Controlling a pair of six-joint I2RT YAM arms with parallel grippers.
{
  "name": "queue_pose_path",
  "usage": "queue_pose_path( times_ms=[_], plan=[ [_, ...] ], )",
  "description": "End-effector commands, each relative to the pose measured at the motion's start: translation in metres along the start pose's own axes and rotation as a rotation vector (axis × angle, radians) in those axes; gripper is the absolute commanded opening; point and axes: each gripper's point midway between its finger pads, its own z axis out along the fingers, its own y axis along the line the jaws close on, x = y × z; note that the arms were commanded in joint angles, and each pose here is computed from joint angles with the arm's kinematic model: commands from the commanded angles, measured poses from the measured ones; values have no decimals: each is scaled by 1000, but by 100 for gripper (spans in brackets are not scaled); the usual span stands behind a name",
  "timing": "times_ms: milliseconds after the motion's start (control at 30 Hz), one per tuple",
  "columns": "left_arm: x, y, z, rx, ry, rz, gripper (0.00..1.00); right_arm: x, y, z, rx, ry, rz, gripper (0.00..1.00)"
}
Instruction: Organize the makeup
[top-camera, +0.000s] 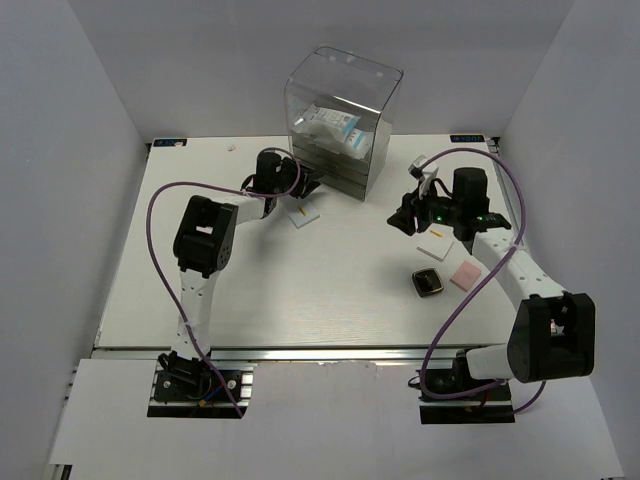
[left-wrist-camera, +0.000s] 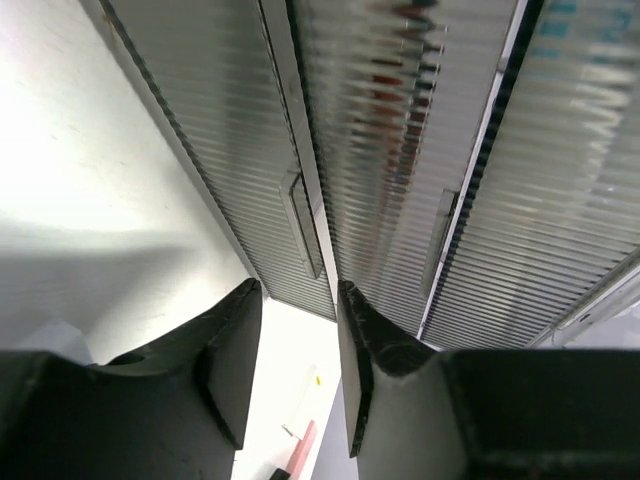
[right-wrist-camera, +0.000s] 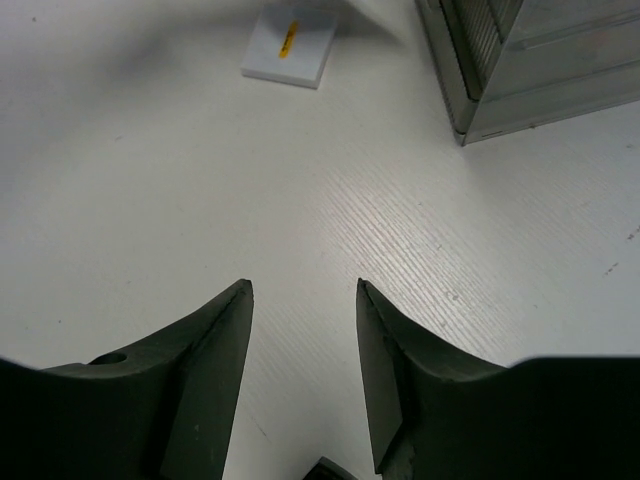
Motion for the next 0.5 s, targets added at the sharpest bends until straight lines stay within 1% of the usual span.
queue_pose_path(
  times_ms=[0, 200, 467],
  plan=[
    [-11, -38, -17, 76, -15, 30, 47, 6, 10, 2, -64, 12, -9, 52],
    [-13, -36, -11, 84, -13, 11, 47, 11, 17, 4, -84, 23, -5, 53],
    [-19, -32, -11, 91, -15, -3, 46, 19, 41, 13, -171, 54, -36, 54]
  ],
)
